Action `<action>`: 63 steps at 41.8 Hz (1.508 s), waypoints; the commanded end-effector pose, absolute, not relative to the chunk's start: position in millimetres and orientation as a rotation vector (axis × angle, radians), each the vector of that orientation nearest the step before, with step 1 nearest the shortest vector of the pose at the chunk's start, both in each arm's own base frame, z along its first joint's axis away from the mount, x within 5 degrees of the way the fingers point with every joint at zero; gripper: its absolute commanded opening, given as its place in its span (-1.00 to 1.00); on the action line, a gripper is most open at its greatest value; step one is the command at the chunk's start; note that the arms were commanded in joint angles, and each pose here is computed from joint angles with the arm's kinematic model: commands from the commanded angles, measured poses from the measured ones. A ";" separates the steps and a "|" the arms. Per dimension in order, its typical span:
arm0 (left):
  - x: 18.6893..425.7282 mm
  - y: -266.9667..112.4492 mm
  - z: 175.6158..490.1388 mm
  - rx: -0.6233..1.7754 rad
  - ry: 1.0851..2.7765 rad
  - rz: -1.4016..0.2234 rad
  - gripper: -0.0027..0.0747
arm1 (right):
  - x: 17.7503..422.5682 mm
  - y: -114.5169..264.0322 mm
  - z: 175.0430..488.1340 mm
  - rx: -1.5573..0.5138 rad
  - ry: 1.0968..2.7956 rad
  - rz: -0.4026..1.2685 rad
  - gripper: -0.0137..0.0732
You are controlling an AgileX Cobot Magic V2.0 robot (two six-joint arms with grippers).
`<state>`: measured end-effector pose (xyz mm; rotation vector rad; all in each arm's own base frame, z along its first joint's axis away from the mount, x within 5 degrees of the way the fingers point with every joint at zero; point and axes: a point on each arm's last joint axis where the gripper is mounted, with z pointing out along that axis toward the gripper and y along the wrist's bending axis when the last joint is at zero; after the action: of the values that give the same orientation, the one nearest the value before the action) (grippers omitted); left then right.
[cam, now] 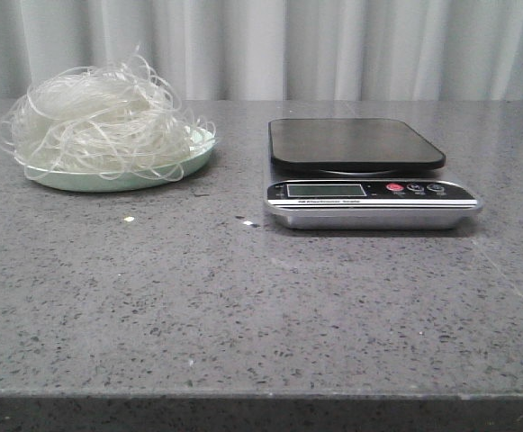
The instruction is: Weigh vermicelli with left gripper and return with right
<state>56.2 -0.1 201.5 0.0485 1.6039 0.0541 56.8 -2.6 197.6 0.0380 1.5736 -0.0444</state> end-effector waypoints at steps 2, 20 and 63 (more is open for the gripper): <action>54.8 0.3 206.8 0.028 1.516 0.043 -0.56 | 54.7 -3.4 207.9 0.037 1.477 -0.060 -0.34; 52.5 1.8 222.8 0.010 1.338 0.056 -0.56 | 54.7 -3.4 207.9 0.037 1.477 -0.060 -0.34; 187.1 -27.2 438.3 0.214 1.818 -0.085 0.06 | 55.1 -2.7 203.4 0.032 1.526 -0.053 -0.34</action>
<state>171.5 -18.1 421.8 0.1644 1.8129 -0.0560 56.7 -1.9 193.1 0.0330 1.6231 -0.0374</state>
